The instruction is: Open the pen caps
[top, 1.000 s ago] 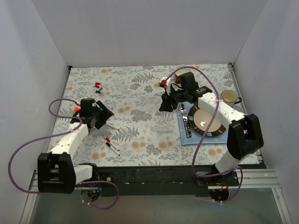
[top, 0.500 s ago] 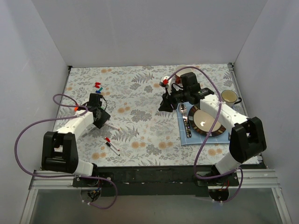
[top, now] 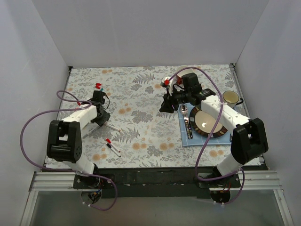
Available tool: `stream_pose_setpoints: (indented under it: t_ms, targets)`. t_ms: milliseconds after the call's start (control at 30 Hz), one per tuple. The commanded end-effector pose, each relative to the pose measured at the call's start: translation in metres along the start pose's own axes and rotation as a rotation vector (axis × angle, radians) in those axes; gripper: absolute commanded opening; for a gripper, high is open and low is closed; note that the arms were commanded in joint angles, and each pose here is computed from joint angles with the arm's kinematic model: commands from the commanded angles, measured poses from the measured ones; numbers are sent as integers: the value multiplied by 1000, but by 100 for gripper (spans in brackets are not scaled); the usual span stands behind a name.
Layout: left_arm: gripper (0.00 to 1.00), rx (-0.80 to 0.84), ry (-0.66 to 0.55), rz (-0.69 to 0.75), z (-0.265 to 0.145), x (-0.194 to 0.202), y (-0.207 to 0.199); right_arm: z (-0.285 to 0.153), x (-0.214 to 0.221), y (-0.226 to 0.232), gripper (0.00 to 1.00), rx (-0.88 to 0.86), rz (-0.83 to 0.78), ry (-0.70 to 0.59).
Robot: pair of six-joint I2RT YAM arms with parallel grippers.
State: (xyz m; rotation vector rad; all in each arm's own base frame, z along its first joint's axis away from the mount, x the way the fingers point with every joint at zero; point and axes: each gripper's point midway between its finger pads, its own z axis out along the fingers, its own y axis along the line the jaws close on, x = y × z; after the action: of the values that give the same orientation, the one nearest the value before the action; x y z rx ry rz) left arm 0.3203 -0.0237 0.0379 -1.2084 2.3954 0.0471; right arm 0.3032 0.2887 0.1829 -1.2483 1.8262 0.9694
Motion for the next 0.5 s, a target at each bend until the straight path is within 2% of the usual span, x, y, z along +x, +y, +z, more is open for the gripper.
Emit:
stream_pose_setpoints:
  t_ms: [0,467]
  targets:
    - [29,-29,-32,-7,4,-12,-9,-2,-9,3,46,-11,-26,-37]
    - [28,-129,-47,-11,21,-9,9,-4,-10,6,46,-19,-26,-43]
